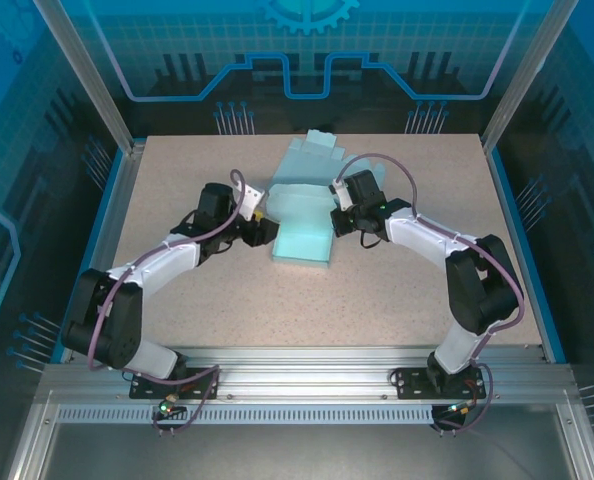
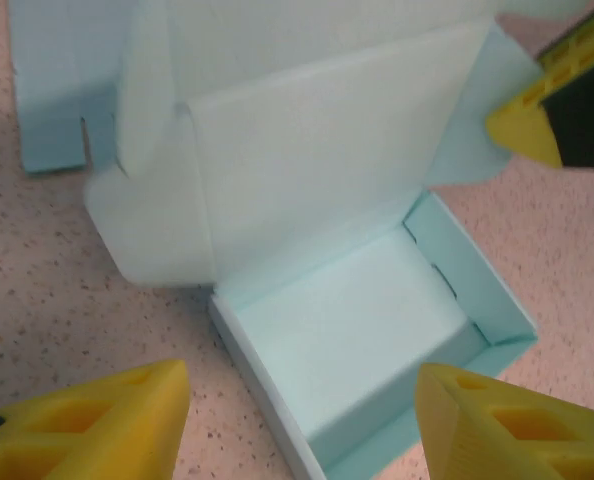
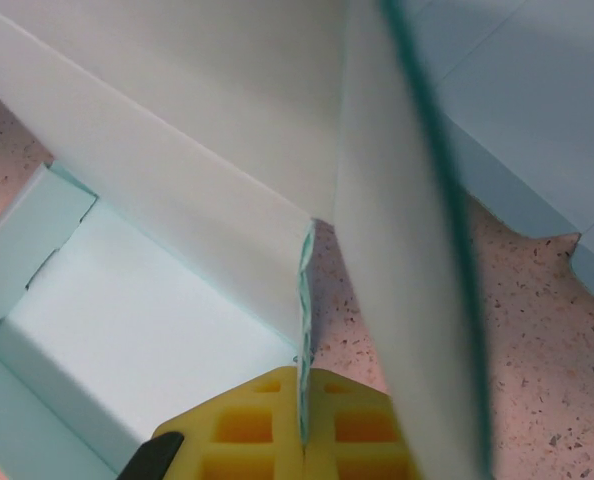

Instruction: Fold the paper box

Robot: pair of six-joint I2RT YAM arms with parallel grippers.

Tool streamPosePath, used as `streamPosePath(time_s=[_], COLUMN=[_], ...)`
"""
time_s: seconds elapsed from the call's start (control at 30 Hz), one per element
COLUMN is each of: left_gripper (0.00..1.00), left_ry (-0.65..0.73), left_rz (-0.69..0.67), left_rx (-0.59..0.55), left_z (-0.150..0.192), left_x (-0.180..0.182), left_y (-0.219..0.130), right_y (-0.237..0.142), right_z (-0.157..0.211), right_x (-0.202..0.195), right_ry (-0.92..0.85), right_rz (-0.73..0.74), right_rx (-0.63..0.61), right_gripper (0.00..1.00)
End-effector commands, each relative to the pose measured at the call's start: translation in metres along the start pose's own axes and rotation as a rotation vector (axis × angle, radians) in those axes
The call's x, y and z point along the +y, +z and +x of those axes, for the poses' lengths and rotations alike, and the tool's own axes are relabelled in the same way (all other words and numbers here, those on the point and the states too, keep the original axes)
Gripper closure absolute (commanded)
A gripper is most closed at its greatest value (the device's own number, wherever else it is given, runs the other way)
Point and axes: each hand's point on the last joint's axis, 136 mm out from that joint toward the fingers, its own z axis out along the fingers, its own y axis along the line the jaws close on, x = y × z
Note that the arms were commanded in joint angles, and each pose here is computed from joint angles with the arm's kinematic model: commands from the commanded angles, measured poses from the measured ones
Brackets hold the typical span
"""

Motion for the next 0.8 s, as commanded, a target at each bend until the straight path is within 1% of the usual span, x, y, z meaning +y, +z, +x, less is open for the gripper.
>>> streamPosePath(time_s=[0.0,0.1,0.13,0.2,0.3,0.37,0.57,0.6,0.67,0.77], left_gripper=[0.38,0.38,0.38,0.36,0.34,0.34,0.34,0.34,0.34,0.35], left_ry=[0.059,0.063,0.05,0.014,-0.013,-0.029,-0.062,-0.059,-0.067,-0.147], left_rz=[0.042,-0.004,-0.036,-0.048,-0.031,-0.005,0.108,0.11,0.11,0.091], left_rx=[-0.022,-0.03,-0.043,-0.062,-0.104,-0.109,-0.156,-0.147,-0.166,-0.144], left_z=[0.004,-0.001,-0.005,-0.015,-0.028,-0.032,-0.04,-0.041,-0.045,-0.048], left_x=[-0.006,0.008,0.018,0.031,0.041,0.045,0.045,0.046,0.048,0.063], left_y=[0.003,0.006,0.006,0.002,0.0,0.003,0.02,0.022,0.023,0.029], right_y=[-0.005,-0.005,-0.005,-0.005,-0.005,-0.006,-0.008,-0.008,-0.008,-0.007], right_z=[0.001,-0.001,0.0,0.0,0.001,0.0,-0.001,-0.001,-0.002,-0.003], right_x=[0.01,0.011,0.012,0.013,0.015,0.015,0.017,0.016,0.015,0.014], right_ry=[-0.009,-0.014,-0.017,-0.024,-0.037,-0.049,-0.085,-0.084,-0.081,-0.077], right_rz=[-0.025,-0.032,-0.037,-0.044,-0.054,-0.059,-0.07,-0.071,-0.073,-0.078], right_rx=[0.004,0.002,0.003,0.003,0.002,-0.002,-0.009,-0.01,-0.012,-0.014], right_gripper=[1.0,1.0,1.0,1.0,1.0,1.0,1.0,1.0,1.0,1.0])
